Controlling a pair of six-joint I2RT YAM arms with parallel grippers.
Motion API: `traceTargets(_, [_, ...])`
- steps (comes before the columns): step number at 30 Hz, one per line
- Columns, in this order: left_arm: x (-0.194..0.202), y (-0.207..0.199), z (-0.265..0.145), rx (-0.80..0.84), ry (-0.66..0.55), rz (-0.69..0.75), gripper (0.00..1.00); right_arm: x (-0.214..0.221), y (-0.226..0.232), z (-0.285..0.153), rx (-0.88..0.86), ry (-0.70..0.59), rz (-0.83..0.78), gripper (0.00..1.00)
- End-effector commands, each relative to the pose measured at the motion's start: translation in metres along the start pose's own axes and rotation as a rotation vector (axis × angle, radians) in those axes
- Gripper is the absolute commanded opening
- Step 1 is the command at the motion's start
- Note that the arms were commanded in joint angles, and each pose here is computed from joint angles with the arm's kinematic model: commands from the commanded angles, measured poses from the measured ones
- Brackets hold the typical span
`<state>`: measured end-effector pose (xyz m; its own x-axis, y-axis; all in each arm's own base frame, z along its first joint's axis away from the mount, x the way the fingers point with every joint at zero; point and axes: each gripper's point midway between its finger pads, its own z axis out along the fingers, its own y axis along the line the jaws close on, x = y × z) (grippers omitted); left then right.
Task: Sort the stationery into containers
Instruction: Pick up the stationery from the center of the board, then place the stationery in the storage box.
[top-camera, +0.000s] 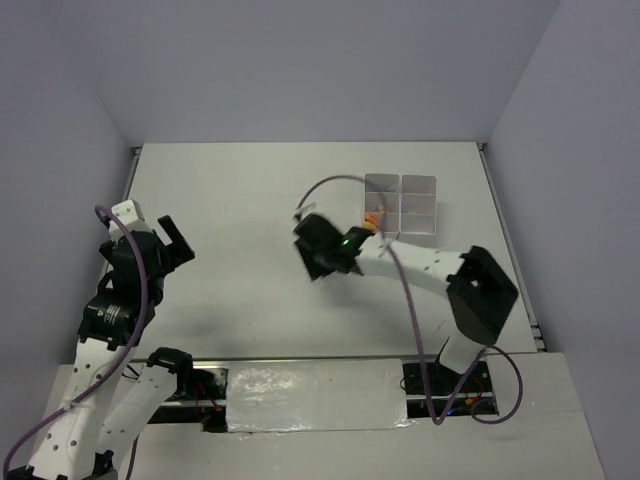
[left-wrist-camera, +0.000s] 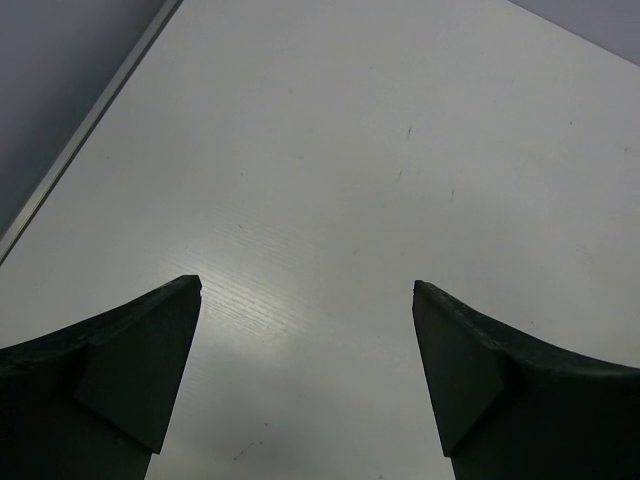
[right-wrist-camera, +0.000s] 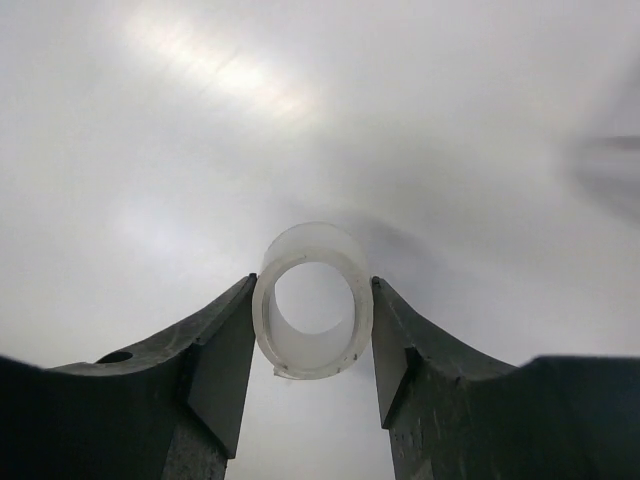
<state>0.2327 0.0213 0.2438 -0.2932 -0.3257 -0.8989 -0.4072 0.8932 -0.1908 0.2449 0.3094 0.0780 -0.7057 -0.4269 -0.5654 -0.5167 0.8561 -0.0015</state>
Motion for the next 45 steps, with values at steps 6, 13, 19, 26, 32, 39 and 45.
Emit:
traceTargets(6, [-0.013,-0.008,-0.004,0.050,-0.050,-0.004,0.99,-0.052,-0.255,-0.065,0.449,-0.251,0.547,0.30])
traceTargets(13, [-0.013,-0.011,-0.006,0.070,-0.053,-0.003,0.99,-0.053,-0.300,-0.106,0.548,-0.612,0.952,0.32])
traceTargets(19, [-0.012,-0.016,-0.008,0.094,-0.054,0.007,0.99,-0.059,-0.318,-0.127,0.618,-0.794,0.955,0.31])
traceTargets(26, [-0.012,-0.020,-0.008,0.118,-0.052,0.013,0.99,-0.080,-0.322,-0.109,0.553,-0.801,0.782,0.35])
traceTargets(32, [-0.011,-0.021,-0.008,0.121,-0.049,0.017,0.99,-0.072,-0.328,-0.095,0.527,-0.784,0.797,0.37])
traceTargets(39, [-0.010,-0.022,-0.007,0.126,-0.046,0.021,0.99,-0.057,-0.328,-0.080,0.509,-0.755,0.838,0.39])
traceTargets(45, [-0.010,-0.023,-0.008,0.131,-0.046,0.021,0.99,-0.041,-0.331,-0.068,0.521,-0.729,0.862,0.40])
